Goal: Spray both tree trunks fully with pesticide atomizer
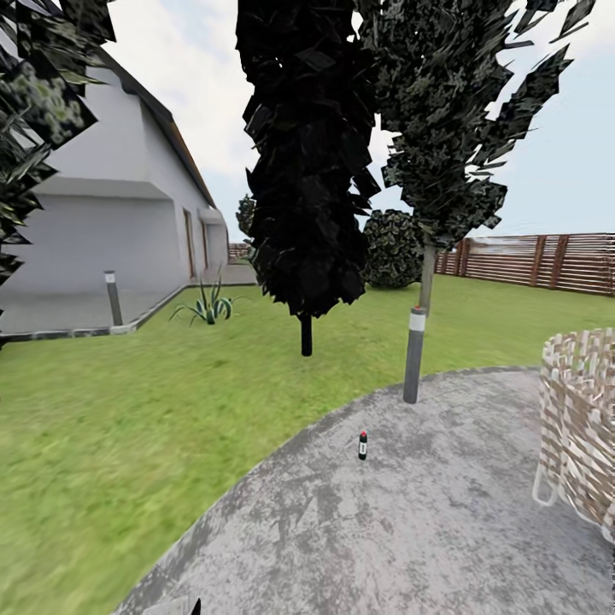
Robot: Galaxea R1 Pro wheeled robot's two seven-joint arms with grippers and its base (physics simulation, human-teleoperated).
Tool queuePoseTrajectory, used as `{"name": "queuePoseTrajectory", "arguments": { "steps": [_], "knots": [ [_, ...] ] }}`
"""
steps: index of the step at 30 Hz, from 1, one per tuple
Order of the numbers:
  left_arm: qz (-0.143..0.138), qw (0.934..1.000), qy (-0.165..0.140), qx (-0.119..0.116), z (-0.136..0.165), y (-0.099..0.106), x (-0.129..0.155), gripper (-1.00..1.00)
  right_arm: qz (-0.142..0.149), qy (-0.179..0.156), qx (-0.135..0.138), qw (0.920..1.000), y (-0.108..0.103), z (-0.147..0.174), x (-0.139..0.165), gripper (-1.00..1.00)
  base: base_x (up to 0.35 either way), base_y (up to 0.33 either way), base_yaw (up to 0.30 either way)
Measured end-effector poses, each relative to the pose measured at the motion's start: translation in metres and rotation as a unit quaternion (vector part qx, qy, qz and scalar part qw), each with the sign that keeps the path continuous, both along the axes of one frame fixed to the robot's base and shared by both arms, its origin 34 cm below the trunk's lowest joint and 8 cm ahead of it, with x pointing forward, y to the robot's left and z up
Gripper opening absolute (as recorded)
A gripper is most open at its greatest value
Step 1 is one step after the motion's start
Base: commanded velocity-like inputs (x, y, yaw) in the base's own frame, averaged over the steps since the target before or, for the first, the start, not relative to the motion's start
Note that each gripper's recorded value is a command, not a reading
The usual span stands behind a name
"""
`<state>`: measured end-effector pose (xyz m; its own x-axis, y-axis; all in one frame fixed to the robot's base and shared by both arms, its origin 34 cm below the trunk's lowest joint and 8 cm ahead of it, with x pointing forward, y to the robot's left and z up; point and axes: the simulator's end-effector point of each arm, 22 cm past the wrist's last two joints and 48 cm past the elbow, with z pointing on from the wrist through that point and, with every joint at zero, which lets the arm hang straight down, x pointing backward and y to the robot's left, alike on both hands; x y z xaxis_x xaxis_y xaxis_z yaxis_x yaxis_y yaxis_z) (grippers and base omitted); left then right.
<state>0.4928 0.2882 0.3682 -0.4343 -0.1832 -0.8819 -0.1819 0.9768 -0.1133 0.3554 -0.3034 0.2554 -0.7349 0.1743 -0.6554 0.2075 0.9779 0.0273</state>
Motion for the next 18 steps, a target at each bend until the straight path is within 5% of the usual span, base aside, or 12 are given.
{"name": "queuePoseTrajectory", "arguments": {
  "steps": [7, 18],
  "knots": [
    [0.000, 1.0000, -0.003, 0.000, 0.0020, -0.0001, 0.0009, 1.00, 0.000, -0.003, 0.001, 1.0000, 0.0001, 0.0017, 0.0021, 1.00, 0.330, 0.107, -0.219],
    [-0.001, 1.0000, -0.003, 0.000, 0.0025, -0.0003, 0.0012, 1.00, 0.005, -0.002, 0.000, 1.0000, 0.0015, 0.0008, 0.0009, 1.00, 0.329, 0.139, -0.023]
  ]
}}
